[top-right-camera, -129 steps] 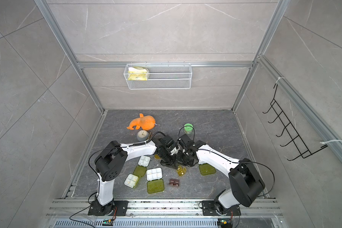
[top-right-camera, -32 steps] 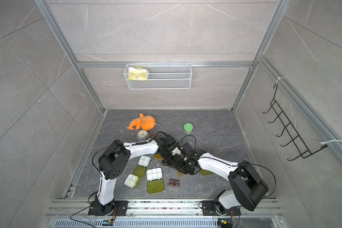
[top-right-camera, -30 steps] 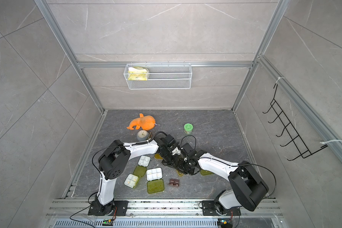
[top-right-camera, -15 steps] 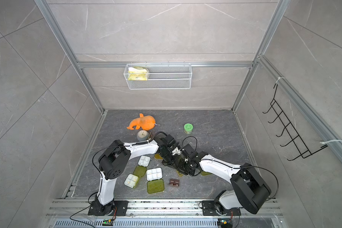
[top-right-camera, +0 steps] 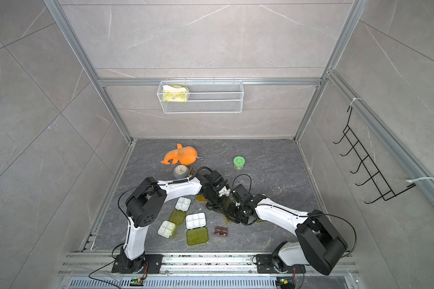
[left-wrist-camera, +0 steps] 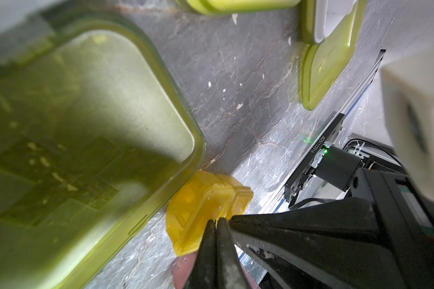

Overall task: Close pillboxes
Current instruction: Close the lid on the pillbox.

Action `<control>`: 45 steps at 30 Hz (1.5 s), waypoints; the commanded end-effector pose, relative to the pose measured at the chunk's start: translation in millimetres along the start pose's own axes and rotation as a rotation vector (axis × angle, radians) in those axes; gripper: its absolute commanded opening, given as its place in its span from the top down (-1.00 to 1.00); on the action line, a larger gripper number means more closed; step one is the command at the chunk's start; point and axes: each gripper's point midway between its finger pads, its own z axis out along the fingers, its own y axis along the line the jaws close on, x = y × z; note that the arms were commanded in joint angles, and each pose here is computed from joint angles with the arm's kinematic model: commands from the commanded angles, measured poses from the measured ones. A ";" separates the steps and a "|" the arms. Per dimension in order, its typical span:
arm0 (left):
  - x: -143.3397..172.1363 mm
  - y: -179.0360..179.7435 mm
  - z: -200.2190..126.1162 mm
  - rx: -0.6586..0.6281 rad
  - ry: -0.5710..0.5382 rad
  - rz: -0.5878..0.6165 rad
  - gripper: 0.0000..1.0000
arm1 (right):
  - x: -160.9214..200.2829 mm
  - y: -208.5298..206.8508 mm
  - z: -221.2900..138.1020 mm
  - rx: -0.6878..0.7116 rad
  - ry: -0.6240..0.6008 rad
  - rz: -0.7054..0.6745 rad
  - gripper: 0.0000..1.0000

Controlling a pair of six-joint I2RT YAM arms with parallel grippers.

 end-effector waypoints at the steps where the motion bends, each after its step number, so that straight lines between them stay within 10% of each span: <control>1: 2.1 6.8 4.5 -0.030 0.018 -0.022 1.00 | 20.4 -51.9 13.9 0.183 0.068 0.064 1.00; 45: -6.0 2.7 3.7 -0.029 0.006 -0.024 1.00 | 10.5 -35.0 -11.8 0.163 0.030 -0.004 1.00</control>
